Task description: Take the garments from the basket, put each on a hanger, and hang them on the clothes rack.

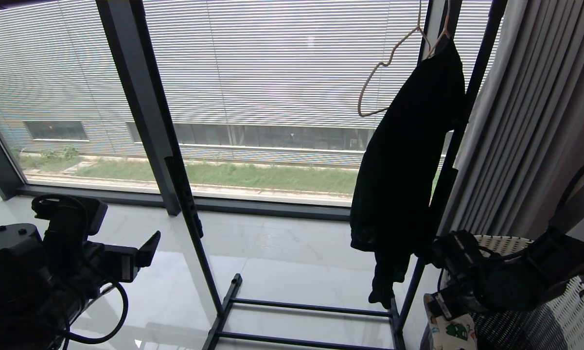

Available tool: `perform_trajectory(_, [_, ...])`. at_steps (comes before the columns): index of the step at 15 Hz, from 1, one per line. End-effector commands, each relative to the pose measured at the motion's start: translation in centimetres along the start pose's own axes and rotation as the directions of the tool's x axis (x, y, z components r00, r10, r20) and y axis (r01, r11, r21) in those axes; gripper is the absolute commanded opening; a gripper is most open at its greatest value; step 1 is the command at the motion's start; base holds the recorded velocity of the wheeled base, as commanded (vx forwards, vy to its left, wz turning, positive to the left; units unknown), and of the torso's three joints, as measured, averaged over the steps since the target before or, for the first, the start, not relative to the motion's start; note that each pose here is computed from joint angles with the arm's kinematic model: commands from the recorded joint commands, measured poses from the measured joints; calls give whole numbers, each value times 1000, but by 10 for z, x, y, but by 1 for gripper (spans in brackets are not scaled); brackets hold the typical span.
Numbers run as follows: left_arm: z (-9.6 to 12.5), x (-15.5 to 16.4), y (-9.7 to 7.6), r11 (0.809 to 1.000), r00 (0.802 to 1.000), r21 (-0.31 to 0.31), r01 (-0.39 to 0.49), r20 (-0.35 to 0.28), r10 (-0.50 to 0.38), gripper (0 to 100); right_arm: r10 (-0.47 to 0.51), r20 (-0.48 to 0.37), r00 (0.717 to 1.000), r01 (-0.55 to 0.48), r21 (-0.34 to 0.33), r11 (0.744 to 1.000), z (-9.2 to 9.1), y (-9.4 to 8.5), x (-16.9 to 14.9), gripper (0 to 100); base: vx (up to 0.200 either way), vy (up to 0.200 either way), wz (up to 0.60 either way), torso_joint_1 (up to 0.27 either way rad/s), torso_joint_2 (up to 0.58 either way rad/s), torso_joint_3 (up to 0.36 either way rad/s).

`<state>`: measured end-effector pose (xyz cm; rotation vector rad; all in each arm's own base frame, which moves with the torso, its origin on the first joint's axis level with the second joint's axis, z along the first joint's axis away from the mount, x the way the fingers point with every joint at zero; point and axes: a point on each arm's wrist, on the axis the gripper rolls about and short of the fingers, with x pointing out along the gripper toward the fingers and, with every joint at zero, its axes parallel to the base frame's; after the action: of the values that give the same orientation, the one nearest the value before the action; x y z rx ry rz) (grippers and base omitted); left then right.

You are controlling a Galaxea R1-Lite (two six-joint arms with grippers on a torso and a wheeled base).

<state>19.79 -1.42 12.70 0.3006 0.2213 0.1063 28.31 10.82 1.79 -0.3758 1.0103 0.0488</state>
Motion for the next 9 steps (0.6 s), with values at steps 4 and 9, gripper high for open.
perform_trajectory(4, [-7,-14,1,1000,1000,3,4,-8,-4,100,-36,-42,998,34,-33,999,-8,-8,46,100,0,0,0,0,0,0])
perform_trajectory(9, [-8,-14,1,1000,1000,6,7,-15,-7,100,-45,3,999,45,-18,999,-3,-15,56,100,0,0,0,0,0,0])
